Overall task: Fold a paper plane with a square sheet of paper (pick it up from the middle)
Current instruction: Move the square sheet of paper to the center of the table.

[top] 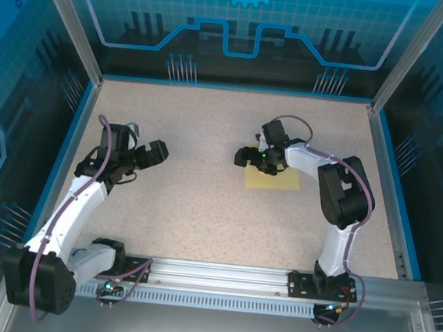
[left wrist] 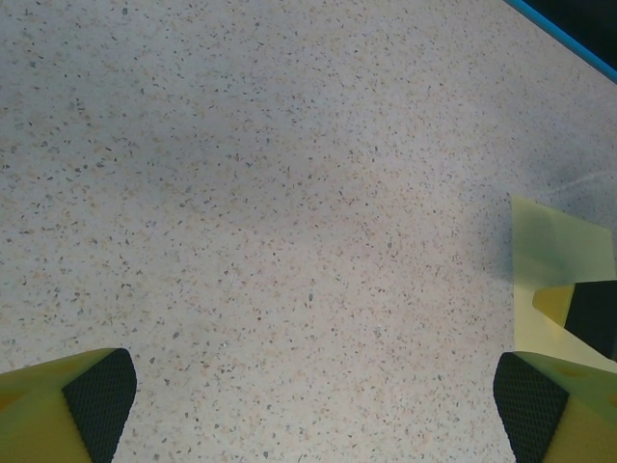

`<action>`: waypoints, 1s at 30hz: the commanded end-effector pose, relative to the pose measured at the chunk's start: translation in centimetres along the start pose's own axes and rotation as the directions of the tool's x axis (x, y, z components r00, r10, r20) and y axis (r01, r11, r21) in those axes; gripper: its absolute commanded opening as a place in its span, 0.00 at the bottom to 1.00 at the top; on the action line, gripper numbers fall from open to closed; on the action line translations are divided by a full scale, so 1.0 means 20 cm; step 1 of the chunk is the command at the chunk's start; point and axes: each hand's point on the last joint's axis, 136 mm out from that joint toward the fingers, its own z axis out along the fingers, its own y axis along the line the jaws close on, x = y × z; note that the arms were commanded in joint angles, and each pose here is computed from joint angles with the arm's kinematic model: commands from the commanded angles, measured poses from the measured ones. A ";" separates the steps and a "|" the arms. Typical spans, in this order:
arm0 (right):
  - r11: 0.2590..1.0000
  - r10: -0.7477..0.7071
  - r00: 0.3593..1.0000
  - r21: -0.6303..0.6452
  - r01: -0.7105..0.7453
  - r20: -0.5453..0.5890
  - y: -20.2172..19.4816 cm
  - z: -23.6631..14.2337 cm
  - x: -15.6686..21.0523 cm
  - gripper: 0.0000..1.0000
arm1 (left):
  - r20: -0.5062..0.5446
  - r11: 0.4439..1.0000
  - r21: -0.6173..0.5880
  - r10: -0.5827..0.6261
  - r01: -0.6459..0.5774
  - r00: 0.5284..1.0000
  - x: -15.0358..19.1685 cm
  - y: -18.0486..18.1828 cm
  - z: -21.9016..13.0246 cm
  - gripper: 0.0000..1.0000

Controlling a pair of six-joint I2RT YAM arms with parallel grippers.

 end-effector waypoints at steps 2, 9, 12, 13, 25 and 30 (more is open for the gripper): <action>0.999 0.004 0.995 0.053 0.001 -0.101 -0.04 0.06 0.16 0.95 | -0.036 1.000 0.004 -0.001 0.001 0.999 0.04 -0.01 0.01 0.99; 0.997 -0.025 0.983 0.065 0.038 -0.183 0.08 0.08 0.37 0.95 | -0.041 1.000 0.009 -0.004 0.004 0.999 0.04 -0.01 0.02 0.99; 0.996 -0.047 0.976 0.063 0.062 -0.211 0.21 0.11 0.51 0.95 | -0.047 1.000 0.010 -0.005 0.006 0.999 0.04 -0.01 0.02 0.99; 0.994 -0.060 0.974 0.071 0.077 -0.220 0.25 0.12 0.56 0.96 | -0.047 1.000 0.012 -0.003 0.004 0.999 0.04 -0.02 0.02 0.99; 0.898 -0.418 0.878 0.042 0.438 -0.232 0.43 -0.12 0.40 0.98 | -0.105 0.992 0.087 -0.086 0.095 0.991 0.16 -0.07 0.09 0.99; 0.813 -0.529 0.789 0.080 0.577 -0.314 0.31 -0.13 0.37 0.99 | -0.163 0.990 0.101 -0.080 0.097 0.983 0.28 -0.10 0.16 0.99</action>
